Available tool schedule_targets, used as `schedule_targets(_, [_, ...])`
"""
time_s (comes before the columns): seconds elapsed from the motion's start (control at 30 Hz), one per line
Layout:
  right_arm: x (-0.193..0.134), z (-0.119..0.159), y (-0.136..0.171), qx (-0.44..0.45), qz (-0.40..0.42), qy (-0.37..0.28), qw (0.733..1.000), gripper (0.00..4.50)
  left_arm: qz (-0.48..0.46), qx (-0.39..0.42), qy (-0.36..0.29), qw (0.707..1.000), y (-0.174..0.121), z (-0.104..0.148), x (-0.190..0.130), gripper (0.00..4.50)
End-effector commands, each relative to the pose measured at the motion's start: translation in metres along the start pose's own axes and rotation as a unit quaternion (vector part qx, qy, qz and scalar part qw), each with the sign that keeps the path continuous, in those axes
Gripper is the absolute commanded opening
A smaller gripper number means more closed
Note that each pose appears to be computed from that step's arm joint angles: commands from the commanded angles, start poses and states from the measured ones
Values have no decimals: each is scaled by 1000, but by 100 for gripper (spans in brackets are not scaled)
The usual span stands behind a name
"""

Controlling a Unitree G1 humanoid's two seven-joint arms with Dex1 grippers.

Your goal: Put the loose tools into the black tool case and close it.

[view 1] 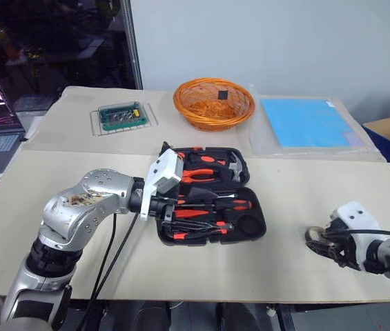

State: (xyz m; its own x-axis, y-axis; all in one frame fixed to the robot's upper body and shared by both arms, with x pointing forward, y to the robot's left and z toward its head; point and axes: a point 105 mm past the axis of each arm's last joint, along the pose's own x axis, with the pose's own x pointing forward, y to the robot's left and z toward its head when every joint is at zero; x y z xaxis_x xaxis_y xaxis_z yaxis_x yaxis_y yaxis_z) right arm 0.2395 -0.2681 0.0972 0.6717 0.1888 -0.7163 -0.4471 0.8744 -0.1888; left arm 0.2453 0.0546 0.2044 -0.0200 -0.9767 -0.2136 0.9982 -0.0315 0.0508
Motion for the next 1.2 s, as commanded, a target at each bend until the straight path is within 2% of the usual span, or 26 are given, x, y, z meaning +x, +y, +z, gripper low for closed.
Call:
schedule_targets(0.03, [3, 4, -2, -15, 8, 8, 1000, 126, -2, 24, -2, 1000, -7, 7, -2, 380])
schedule_targets(0.17, [5, 8, -3, -20, 10, 0, 1000, 1, 8, 25, -2, 1000, -6, 4, -5, 380])
schedule_targets(0.33, [1, 12, -4, -33, 15, -3, 999, 1, 16, 15, -7, 1000, -9, 1, -10, 380])
schedule_targets(0.43, [-10, 33, 1, -58, 28, -37, 997, 1, 22, 7, -8, 1000, -11, -4, -17, 380])
schedule_targets(0.57, [-25, 86, 44, -123, 119, -108, 979, 1, 28, -19, -15, 999, -22, -12, -34, 380])
schedule_targets(0.67, [-22, 102, 65, -160, 160, -111, 968, 1, 31, -24, -16, 999, -29, -17, -42, 380])
schedule_targets(0.83, [1, 107, 88, -194, 206, -75, 956, 1, 48, -40, -19, 998, -38, -22, -57, 380])
schedule_targets(1.2, [23, 96, 101, -222, 249, -22, 943, 1, 101, -34, 1, 994, -37, -36, -72, 380])
